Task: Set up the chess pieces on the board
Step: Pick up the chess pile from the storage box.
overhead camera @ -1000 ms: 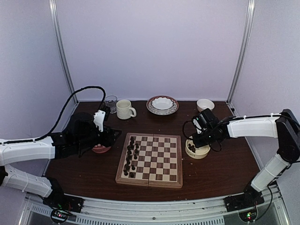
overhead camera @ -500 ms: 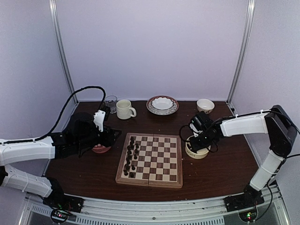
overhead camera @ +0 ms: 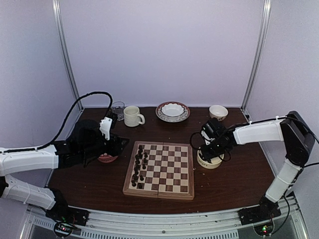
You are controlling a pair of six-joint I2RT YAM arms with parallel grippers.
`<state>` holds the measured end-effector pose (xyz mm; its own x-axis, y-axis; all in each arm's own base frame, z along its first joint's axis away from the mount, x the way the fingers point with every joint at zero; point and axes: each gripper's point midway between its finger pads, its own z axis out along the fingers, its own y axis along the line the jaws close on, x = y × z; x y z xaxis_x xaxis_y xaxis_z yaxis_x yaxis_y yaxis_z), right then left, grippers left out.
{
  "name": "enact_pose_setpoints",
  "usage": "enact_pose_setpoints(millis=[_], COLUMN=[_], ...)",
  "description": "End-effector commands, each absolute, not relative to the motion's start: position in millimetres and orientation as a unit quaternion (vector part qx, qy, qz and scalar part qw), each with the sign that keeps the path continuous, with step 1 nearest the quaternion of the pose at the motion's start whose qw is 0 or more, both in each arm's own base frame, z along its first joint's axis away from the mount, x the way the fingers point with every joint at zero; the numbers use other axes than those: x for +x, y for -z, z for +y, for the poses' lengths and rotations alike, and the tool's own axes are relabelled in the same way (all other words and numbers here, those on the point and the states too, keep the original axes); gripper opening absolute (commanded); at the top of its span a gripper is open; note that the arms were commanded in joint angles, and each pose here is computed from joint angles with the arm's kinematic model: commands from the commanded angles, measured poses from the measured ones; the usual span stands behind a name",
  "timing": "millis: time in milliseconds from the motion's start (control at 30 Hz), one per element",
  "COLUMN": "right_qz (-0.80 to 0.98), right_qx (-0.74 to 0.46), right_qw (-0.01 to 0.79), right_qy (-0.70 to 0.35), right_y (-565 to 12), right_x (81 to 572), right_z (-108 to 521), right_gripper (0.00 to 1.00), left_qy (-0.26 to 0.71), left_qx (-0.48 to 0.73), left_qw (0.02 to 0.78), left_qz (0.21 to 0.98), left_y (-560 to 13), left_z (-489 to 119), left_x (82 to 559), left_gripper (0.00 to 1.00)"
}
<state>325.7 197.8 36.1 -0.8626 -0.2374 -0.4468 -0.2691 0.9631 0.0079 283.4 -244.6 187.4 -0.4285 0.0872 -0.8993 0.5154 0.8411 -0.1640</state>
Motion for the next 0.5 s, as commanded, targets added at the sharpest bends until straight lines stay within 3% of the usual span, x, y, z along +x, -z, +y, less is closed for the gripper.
enact_pose_setpoints(millis=[0, 467], right_qz=[0.95, 0.882], right_qx=[-0.127, -0.164], right_qw=[0.282, 0.429], right_qy=[-0.054, -0.101], right_y=[-68, -138], right_x=[327, 318], right_z=[198, 219], right_gripper=[0.13, 0.13], left_qy=[0.23, 0.251], left_qx=[0.178, 0.198], left_qw=[0.522, 0.52], left_qz=[0.802, 0.792], left_y=[-210, -220], left_z=[-248, -259], left_x=[287, 278], left_gripper=[0.59, 0.58])
